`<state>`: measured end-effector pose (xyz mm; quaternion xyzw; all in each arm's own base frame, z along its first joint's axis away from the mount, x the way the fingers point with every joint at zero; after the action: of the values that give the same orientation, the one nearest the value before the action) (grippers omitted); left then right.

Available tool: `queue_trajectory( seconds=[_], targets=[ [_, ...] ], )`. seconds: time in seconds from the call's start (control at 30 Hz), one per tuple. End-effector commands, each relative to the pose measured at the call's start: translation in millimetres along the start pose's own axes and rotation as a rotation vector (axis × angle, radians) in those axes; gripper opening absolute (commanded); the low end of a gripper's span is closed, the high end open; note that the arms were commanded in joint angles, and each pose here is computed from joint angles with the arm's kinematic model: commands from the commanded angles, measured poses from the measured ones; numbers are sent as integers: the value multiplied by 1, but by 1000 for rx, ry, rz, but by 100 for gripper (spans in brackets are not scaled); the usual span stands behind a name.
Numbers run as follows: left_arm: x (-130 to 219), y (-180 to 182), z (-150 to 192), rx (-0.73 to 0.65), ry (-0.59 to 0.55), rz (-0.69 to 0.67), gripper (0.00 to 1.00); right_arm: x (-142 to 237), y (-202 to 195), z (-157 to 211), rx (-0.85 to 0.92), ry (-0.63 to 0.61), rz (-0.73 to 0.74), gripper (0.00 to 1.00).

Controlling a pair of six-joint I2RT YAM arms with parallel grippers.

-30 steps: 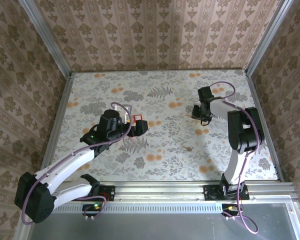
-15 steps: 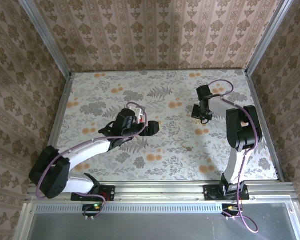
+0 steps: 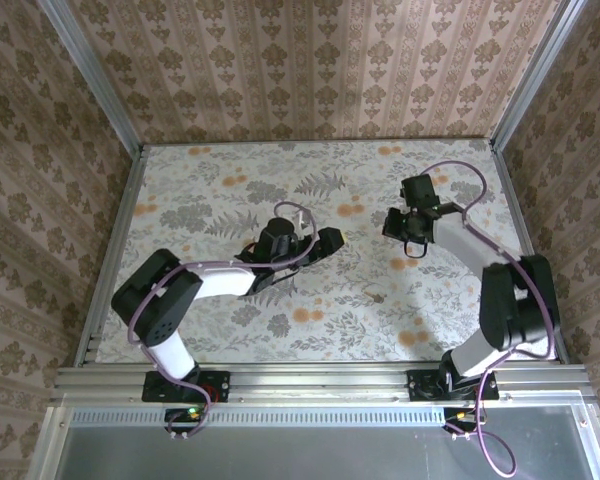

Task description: Unlock with the key

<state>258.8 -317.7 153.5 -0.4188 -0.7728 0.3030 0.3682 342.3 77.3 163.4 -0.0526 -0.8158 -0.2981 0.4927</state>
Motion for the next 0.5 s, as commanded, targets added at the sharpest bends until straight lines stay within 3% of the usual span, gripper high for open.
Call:
queue_trajectory(
  seconds=[0.0,0.27,0.47],
  targets=[
    [-7,-33,-11,140,-76,201,88,20,18,10,-37,6,-129,0],
    [-10,-41,9,371,-105,281,88,52,56,34,-13,-6,-311,0],
    [1,-33,15,451,-139,241,88,60,76,56,-1,12,-388,0]
  ],
)
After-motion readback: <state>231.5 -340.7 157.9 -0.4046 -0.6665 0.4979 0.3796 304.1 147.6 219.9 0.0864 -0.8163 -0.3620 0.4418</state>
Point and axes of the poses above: each hand's point on the last joint's axis, 136 mm out from that joint toward the fingers, its own x axis back along the fingers, its own y axis along the line the jaws close on, z = x × y, the point moved 7 cm from there along x, back along the fingers, and after that the axes turned 14 degrees about -x, right-handed, at the moved point
